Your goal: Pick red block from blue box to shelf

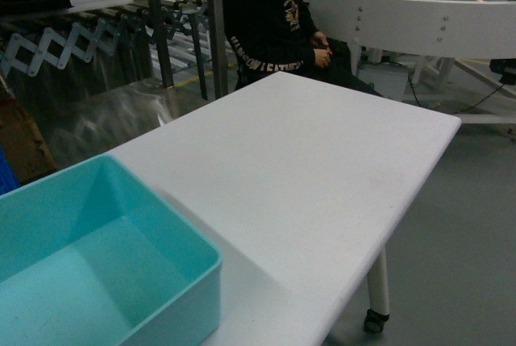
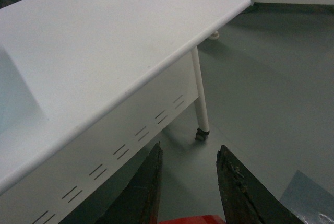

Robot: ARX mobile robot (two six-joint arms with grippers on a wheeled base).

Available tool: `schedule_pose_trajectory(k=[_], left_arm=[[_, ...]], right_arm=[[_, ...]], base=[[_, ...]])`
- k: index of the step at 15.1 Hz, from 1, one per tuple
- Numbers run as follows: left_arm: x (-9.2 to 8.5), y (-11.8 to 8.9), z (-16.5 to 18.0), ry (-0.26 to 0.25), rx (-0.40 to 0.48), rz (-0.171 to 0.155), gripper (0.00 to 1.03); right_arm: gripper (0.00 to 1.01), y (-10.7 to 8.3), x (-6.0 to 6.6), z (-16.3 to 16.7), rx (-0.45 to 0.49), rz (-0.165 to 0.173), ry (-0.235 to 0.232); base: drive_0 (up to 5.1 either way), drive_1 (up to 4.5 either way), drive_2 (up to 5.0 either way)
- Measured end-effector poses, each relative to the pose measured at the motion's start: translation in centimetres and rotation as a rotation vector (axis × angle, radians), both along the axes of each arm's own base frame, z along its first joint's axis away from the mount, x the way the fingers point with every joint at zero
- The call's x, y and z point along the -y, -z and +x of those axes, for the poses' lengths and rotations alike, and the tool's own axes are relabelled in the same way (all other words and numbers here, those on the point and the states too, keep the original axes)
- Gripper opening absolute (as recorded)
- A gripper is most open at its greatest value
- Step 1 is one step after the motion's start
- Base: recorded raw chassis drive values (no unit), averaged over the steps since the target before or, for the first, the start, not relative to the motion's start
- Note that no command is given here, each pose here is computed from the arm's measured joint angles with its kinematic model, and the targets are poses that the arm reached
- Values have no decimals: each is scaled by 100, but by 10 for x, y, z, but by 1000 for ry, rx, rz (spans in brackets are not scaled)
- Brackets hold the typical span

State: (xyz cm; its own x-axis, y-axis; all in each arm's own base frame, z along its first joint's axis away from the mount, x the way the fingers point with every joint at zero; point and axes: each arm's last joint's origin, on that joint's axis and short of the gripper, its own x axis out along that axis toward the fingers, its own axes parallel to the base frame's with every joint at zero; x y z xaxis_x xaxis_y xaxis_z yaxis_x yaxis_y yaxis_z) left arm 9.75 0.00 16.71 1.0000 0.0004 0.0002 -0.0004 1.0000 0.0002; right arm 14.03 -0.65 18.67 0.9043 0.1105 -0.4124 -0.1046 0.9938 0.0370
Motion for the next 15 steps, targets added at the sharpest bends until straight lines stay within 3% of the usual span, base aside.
schedule_pose_trajectory(k=[15], left_arm=[[0, 0, 0, 0, 0, 0, 98]], right_arm=[[27, 0, 0, 0, 0, 0, 0]], base=[[-158, -158, -158]])
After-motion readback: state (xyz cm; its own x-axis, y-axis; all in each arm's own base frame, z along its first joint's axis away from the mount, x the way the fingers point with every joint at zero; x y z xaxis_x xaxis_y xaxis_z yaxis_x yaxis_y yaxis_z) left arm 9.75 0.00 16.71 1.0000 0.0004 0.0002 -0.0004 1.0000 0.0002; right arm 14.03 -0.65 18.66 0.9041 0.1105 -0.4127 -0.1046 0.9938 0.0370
